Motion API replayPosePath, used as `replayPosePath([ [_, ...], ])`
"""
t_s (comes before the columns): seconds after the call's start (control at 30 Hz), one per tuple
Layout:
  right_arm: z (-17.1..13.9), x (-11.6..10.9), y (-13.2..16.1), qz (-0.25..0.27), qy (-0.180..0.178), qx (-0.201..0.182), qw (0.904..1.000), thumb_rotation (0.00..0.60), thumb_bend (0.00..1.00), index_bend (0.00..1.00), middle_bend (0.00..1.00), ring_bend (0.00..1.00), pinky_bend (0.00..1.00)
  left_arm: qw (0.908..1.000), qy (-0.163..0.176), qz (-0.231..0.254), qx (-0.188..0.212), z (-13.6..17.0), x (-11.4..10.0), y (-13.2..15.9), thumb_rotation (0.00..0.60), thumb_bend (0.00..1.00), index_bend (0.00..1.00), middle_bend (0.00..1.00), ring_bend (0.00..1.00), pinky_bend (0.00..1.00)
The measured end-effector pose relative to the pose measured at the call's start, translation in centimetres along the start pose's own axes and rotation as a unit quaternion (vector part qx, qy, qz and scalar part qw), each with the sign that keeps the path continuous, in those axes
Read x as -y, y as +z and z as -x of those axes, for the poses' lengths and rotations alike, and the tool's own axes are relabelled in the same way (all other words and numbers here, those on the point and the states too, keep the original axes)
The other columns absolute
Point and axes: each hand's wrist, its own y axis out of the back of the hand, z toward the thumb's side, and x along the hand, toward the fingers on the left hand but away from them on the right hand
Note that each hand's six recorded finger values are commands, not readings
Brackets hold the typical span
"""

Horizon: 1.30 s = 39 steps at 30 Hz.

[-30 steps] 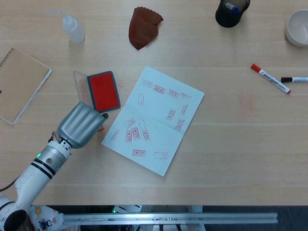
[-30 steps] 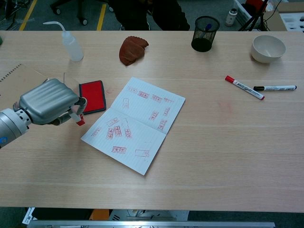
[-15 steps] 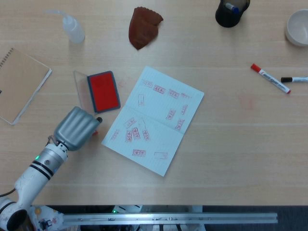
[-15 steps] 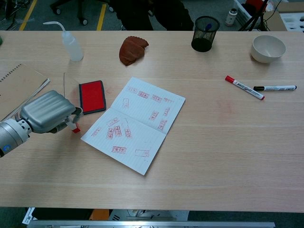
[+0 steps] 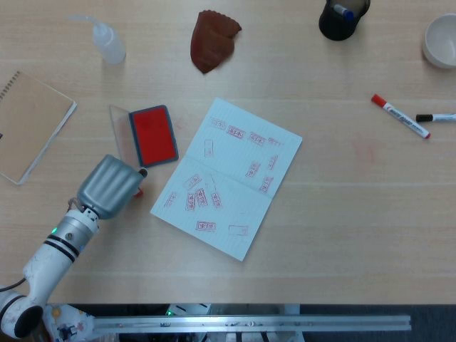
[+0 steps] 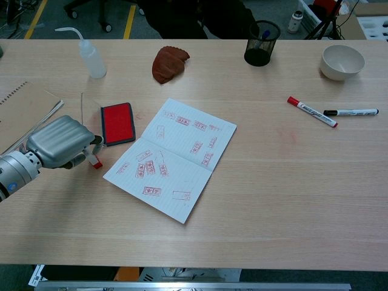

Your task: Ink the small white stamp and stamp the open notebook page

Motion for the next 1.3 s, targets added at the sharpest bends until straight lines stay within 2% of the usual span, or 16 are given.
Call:
replayPosePath([
  [0.23,0.0,-0.1,0.1,0.0,-0.002,-0.001,1.0,0.6,0.21,0.34,0.4,0.33,0.39,1.0,-0.001,0.003,-0.003,0.3,0.0,-0.1,0.6,0.4,0.44,0.99,0.97,1.0],
  [0.4,0.0,-0.5,0.0,0.0,-0.007,-0.001,1.0,0.6,0.21,0.34,0.4,0.33,0.39,0.9999,0.009,0.013,-0.005,1.2,-1.0,-0.5,0.6,0.4,0.39,0.95,0.94,1.0],
  [0.6,0.3,-0.8,0.1,-0.003,-0.01,-0.002,0.9999,0.6,0.21,0.34,0.4,0.33,0.39,0.9986,0.025,0.042,-0.017,3.3,-3.4,-1.8,0.6,0.39,0.36,0.87,0.86,1.0],
  [0.77,0.6,-0.5,0.1,0.0,-0.001,0.0,1.0,0.6,0.21,0.34,0.4,0.31,0.39,0.9918,0.055,0.098,-0.061,5.5,-6.2,-4.9,0.6,0.39,0.36,0.77,0.74,1.0],
  [0.9,0.9,-0.1,0.0,-0.002,0.009,0.005,0.9999,0.6,0.21,0.34,0.4,0.3,0.38,0.9763,0.076,0.166,-0.116,6.8,-7.2,-7.6,0.6,0.39,0.35,0.68,0.62,0.98],
  [1.07,1.2,0.2,-0.1,-0.008,0.014,0.009,0.9998,0.6,0.21,0.34,0.4,0.3,0.38,0.9374,0.105,0.253,-0.215,9.3,-6.5,-11.9,0.6,0.38,0.35,0.63,0.56,0.88],
  [1.17,1.4,0.4,0.1,-0.014,0.013,0.009,0.9998,0.6,0.21,0.34,0.4,0.3,0.38,0.9212,0.126,0.26,-0.26,11.2,-5.7,-13.9,0.6,0.38,0.35,0.62,0.55,0.83],
  [1.23,1.4,0.5,0.4,-0.012,0.012,0.005,0.9998,0.6,0.21,0.34,0.4,0.3,0.38,0.9131,0.137,0.257,-0.286,12.7,-5.0,-14.9,0.6,0.38,0.36,0.62,0.55,0.81],
  [1.3,1.4,0.6,0.7,-0.012,0.011,-0.001,0.9999,0.6,0.21,0.34,0.4,0.3,0.38,0.9089,0.148,0.251,-0.299,13.7,-4.6,-15.3,0.6,0.38,0.37,0.61,0.54,0.79],
])
